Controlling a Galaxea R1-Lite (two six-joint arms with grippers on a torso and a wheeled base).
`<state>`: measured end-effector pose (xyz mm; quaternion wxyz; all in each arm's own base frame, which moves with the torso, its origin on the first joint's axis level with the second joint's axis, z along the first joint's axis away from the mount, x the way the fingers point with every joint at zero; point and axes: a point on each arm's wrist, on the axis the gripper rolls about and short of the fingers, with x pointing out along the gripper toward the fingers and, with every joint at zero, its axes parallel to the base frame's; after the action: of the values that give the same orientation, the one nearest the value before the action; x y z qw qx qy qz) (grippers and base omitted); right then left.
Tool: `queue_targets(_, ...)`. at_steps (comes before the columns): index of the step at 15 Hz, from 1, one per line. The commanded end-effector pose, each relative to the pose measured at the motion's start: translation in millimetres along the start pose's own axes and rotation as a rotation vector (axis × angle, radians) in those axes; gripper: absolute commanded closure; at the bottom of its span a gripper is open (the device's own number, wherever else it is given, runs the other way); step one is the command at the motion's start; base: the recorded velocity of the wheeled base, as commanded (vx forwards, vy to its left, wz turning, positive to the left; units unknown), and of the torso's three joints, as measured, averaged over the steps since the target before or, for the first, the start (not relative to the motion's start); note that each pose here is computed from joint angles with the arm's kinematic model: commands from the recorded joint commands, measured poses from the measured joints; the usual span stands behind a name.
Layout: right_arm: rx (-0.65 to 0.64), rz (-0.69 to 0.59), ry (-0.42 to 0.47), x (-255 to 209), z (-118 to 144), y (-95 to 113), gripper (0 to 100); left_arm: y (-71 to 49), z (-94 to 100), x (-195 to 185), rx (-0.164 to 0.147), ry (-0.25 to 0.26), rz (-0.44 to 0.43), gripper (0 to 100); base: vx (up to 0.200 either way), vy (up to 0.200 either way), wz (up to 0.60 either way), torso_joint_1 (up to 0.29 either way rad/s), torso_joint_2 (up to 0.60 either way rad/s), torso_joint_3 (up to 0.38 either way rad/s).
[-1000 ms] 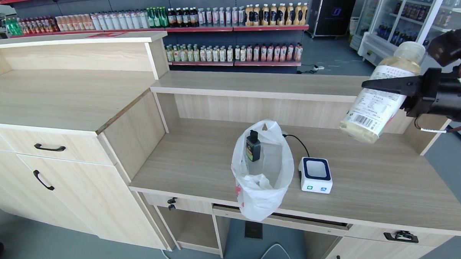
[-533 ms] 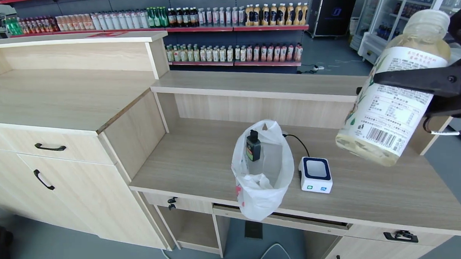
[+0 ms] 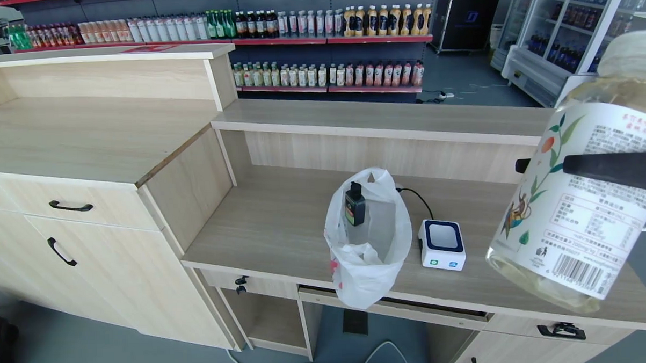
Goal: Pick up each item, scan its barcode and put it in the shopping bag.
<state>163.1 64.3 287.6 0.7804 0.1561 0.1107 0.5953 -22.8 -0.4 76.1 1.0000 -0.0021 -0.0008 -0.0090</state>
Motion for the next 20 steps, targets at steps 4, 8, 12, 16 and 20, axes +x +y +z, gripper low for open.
queue_targets(4, 0.000, 0.030, 0.012, 0, -7, 8, 100, 0.0, 0.0, 0, 0.000, 0.000, 0.000, 0, 0.000, 0.000, 0.00, 0.000, 0.00, 0.000)
queue_targets(8, -0.010, 0.036, 0.026, 1, -14, 8, 100, 0.0, 0.0, 0, 0.000, 0.000, 0.000, 0, 0.000, 0.000, 0.00, 0.000, 0.00, 0.000)
queue_targets(12, -0.018, 0.027, 0.041, 0, -17, 7, 100, 0.0, 0.0, 0, 0.000, 0.000, 0.000, 0, 0.000, 0.000, 0.00, 0.000, 0.00, 0.000)
queue_targets(16, -0.018, 0.025, 0.047, 1, -17, 6, 100, 0.0, 0.0, 0, 0.000, 0.000, 0.000, 0, 0.000, 0.000, 0.00, 0.000, 0.00, 0.000)
queue_targets(20, -0.044, -0.011, 0.050, 2, -18, -5, 100, 0.0, 0.0, 0, 0.000, 0.000, 0.000, 0, 0.000, 0.000, 0.00, 0.000, 0.00, 0.000)
